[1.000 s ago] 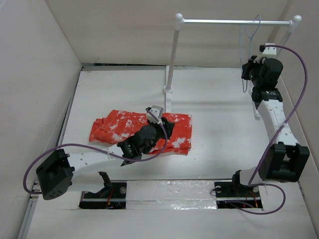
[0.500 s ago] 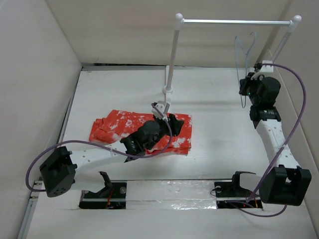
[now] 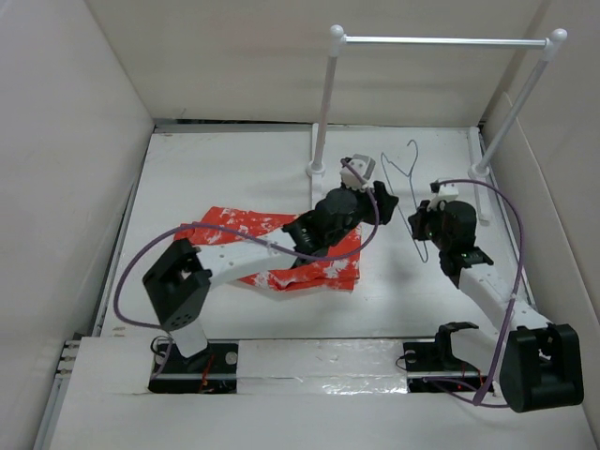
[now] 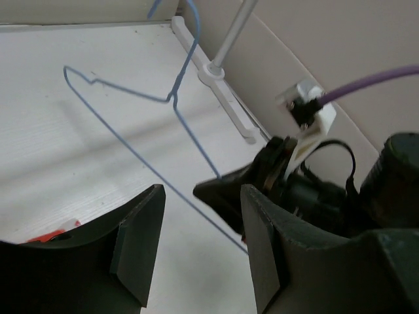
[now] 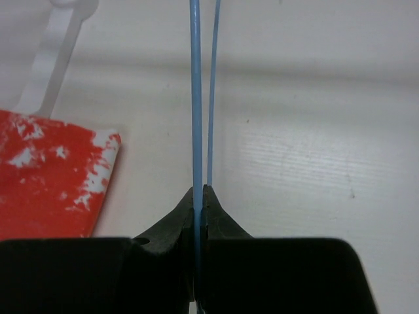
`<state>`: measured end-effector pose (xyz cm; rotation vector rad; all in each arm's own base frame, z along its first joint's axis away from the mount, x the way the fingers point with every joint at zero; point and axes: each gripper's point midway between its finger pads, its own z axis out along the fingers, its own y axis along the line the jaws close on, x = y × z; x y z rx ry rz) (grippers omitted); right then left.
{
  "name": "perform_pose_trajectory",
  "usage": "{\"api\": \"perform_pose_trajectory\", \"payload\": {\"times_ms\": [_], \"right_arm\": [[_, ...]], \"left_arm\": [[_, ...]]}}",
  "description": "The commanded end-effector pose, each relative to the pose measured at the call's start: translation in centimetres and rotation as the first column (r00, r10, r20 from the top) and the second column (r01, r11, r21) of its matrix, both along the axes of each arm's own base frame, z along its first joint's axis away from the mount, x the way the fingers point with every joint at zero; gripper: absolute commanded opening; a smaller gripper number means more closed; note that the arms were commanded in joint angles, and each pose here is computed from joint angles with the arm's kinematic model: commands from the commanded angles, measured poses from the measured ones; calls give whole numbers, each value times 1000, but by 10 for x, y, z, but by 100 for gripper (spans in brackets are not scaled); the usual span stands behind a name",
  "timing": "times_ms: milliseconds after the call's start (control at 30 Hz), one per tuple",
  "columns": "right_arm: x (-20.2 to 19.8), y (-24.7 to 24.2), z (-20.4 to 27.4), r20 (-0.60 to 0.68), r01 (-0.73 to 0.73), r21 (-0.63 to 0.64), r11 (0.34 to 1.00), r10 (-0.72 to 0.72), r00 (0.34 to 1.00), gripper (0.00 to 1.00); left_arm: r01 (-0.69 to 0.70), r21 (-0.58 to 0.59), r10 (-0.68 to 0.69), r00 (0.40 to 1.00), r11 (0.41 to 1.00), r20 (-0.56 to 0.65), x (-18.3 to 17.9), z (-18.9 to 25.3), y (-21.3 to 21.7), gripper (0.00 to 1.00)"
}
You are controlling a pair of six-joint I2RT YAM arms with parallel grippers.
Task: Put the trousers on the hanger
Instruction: Pick up the hanger from the clothesline, then place the trousers on the hanger.
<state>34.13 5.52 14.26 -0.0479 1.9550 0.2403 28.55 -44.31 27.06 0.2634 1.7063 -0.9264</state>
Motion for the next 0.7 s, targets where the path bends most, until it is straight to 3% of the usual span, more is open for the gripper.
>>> {"api": "perform_pose_trajectory", "payload": {"times_ms": [0, 300, 667], "right_arm": [[5, 3, 15, 102, 7, 32, 999, -10, 995, 0], [-3, 15, 9, 91, -45, 48, 998, 40, 995, 0], [-4, 23, 2, 70, -66, 53, 996, 63, 996, 0]], "left_arm": [[8, 25, -8, 1000, 1000, 20, 17, 6, -25, 47], [-39, 71, 41, 999, 997, -23, 83, -24, -63, 47], [-9, 28, 9, 1000, 1000, 19, 107, -30, -83, 47]]}}
